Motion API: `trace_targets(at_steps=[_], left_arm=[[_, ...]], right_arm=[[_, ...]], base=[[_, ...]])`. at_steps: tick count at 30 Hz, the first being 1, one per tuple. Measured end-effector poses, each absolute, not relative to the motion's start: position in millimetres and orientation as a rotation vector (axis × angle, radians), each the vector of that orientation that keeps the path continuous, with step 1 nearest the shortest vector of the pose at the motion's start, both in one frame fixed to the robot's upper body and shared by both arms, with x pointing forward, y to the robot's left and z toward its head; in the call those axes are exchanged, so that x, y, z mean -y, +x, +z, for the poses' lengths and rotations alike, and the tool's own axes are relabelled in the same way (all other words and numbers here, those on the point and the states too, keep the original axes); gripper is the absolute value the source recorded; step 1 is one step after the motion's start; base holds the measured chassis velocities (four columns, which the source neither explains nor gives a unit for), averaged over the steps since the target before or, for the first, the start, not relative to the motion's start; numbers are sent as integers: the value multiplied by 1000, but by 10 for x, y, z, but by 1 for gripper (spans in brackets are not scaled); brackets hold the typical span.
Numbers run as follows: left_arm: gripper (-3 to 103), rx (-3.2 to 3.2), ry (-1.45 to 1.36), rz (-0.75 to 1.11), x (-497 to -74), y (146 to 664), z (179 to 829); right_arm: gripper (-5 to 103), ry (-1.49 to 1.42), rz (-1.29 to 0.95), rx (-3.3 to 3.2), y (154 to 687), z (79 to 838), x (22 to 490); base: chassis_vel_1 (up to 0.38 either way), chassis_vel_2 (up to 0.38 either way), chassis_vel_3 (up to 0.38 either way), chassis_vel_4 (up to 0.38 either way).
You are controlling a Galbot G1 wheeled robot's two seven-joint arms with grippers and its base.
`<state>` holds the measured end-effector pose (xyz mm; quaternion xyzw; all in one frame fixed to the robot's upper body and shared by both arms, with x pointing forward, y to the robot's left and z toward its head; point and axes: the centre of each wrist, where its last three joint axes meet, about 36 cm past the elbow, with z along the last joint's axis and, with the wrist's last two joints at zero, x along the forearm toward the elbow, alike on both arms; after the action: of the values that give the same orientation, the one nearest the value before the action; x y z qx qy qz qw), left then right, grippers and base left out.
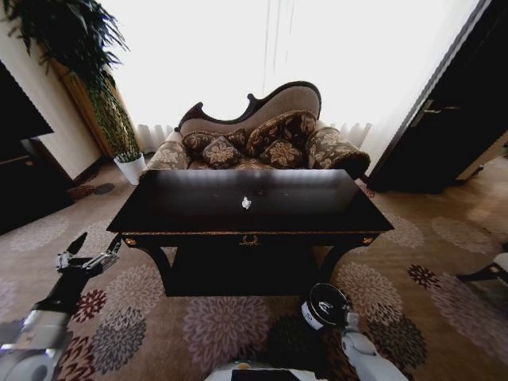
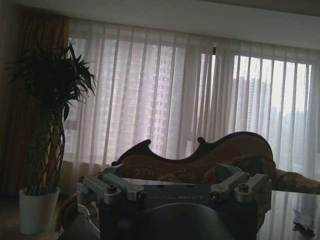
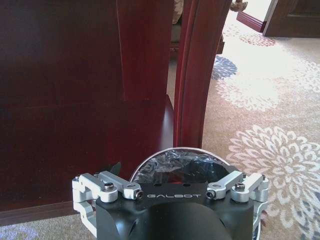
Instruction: Move to the front of the table and place the trash on the table into the trash bin.
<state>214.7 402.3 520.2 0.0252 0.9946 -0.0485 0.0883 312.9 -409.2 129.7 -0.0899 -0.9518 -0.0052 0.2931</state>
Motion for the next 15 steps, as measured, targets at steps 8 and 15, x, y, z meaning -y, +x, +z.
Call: trace_targets(at_steps=[8, 15], left_arm=[[100, -2949, 78, -149, -4022, 2146, 5231], [100, -2930, 77, -176, -3999, 2183, 5212]], right_arm=[[100, -195, -39, 2533, 2875, 1341, 3944], [100, -123, -140, 2633, 2580, 1630, 3458]], base=[[0, 0, 0, 0], [0, 0, 0, 0]])
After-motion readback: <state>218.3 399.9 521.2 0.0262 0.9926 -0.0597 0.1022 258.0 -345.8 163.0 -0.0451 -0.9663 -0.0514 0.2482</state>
